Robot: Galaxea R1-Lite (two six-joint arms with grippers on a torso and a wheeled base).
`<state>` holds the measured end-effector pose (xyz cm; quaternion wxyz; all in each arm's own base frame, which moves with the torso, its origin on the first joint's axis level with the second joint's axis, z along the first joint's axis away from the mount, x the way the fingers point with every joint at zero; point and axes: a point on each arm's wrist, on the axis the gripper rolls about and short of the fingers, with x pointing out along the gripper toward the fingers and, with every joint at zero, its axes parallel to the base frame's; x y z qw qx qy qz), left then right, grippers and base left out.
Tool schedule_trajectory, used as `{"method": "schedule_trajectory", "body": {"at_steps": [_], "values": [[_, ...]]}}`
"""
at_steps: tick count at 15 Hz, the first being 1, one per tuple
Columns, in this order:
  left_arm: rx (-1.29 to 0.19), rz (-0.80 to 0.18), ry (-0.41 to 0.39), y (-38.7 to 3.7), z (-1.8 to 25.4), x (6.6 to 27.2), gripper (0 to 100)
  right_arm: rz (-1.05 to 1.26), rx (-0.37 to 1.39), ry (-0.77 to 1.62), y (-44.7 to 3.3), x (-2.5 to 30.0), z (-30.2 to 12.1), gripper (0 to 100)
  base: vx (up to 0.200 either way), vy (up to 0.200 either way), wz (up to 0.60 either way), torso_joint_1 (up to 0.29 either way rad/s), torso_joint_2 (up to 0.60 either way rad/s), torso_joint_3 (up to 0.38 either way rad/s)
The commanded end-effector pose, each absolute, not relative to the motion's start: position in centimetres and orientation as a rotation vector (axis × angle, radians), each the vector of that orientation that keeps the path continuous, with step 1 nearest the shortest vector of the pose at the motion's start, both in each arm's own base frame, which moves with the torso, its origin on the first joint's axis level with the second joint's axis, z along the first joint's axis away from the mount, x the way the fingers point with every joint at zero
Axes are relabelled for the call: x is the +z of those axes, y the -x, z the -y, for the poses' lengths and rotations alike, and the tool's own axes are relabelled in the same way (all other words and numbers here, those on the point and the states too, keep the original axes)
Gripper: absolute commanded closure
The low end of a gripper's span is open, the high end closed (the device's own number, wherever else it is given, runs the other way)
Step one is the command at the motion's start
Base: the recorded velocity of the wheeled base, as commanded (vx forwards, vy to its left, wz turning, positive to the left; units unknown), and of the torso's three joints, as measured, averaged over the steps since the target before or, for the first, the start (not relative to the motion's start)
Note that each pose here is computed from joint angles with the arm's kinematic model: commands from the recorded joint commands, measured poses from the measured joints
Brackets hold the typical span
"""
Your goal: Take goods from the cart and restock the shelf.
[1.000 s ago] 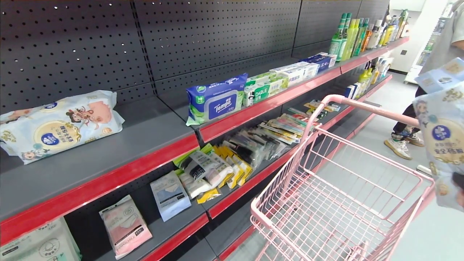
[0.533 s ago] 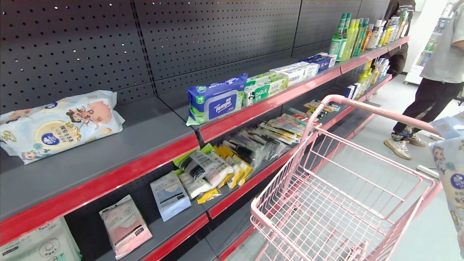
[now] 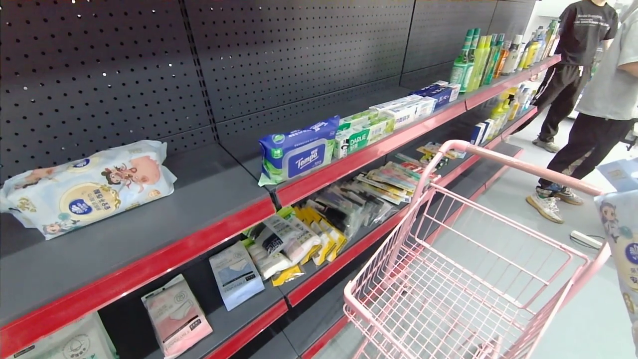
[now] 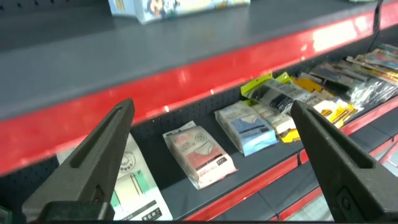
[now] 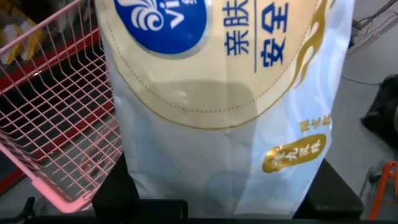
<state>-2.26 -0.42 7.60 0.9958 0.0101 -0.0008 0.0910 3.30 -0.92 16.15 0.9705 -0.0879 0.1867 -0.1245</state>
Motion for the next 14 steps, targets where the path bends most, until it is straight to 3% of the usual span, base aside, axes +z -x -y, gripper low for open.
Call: {"method": "schedule_trajectory", "body": {"at_steps": [1,14], "values": [[0.183,0.001,-0.020,2.3,0.4,7.6,0,-0.382,-0.246,0.180,-3.4,16.2,0.9,100,0.000,0.000,0.00,0.242,-0.58,-0.334],[0.183,0.000,-0.020,2.3,0.4,7.6,0,-0.424,-0.167,0.205,-4.5,16.2,0.9,100,0.000,0.000,0.00,0.181,-0.42,-0.234]]}}
